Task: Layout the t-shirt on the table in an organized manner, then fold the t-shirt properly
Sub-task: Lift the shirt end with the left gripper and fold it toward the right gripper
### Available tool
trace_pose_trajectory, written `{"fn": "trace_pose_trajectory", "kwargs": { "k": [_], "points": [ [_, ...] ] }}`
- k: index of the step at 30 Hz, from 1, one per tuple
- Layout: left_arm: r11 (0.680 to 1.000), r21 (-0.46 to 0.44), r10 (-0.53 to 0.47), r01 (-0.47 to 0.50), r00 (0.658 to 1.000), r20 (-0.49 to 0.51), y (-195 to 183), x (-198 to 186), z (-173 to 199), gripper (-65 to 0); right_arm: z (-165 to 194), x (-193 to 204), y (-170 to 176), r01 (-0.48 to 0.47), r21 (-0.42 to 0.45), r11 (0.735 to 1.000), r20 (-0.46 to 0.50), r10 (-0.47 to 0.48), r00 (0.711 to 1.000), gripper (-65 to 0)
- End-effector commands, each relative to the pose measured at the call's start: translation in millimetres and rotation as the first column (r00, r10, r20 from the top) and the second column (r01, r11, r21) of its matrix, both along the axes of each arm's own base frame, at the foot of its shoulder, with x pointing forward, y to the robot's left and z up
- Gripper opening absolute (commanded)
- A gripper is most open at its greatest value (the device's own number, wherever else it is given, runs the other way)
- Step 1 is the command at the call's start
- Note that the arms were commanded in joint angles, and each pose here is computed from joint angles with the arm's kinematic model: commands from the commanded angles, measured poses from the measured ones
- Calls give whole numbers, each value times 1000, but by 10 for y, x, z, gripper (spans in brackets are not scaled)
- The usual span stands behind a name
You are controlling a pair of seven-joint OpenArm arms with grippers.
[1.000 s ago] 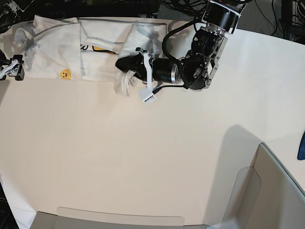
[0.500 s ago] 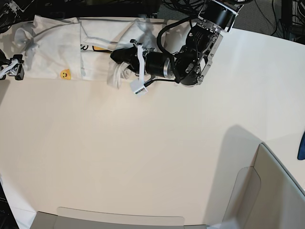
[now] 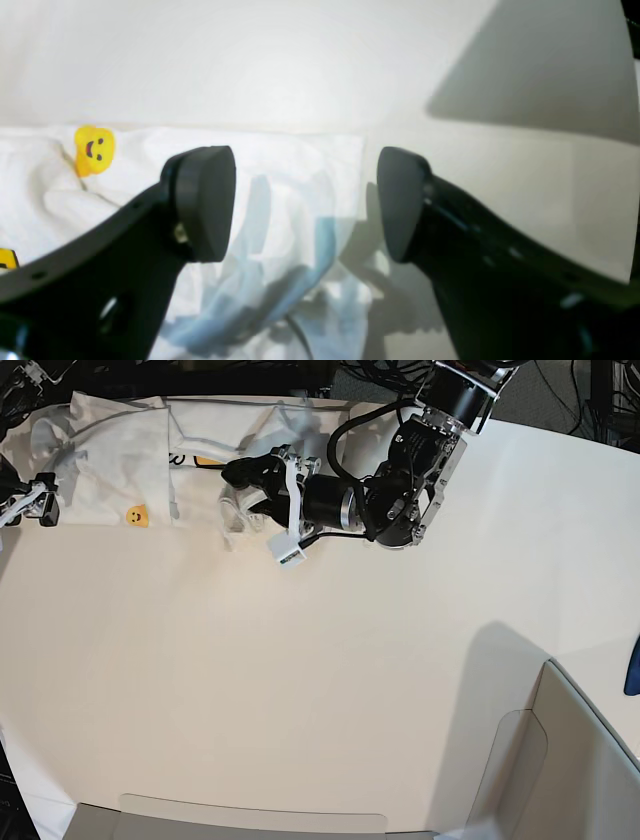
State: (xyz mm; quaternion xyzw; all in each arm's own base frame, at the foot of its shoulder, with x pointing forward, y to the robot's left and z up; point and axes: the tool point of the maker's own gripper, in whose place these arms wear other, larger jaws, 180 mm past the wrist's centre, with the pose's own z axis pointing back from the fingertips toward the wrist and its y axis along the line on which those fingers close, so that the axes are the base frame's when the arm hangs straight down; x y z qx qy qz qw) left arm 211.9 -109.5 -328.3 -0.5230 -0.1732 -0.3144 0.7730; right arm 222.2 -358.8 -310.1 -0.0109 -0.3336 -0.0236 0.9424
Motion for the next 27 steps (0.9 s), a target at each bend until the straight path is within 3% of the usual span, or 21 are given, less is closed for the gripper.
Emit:
{"fn": "trace_pose_trajectory", "kwargs": {
  "k": [1, 7, 10, 17, 24, 27],
  "points": [
    [999, -51, 5, -3, 1000, 31, -54, 70, 165, -313, 88, 51, -53, -6, -17, 1000, 29, 6, 1000, -213],
    [997, -50, -49, 51, 998, 39, -179, -34, 187, -313, -88, 26, -85, 19, 42, 999, -5, -19, 1000, -213],
    [992, -36, -121, 124, 990, 74, -293, -99, 239, -313, -132, 16, -89, 25, 56, 998, -14, -24, 1000, -213],
    [945, 23, -324, 325, 933, 155, -563, -404, 289, -315, -113, 63, -76, 25, 62, 998, 0, -25, 1000, -213],
    [949, 19, -312, 315, 926, 212, -569, -251, 416, -384, -132, 57, -72, 27, 68, 997, -4, -27, 1000, -213],
    [968, 12, -246, 250, 945, 215, -461, -49, 448, -405, -131, 59, -70, 27, 69, 997, -3, -27, 1000, -213]
  ]
}}
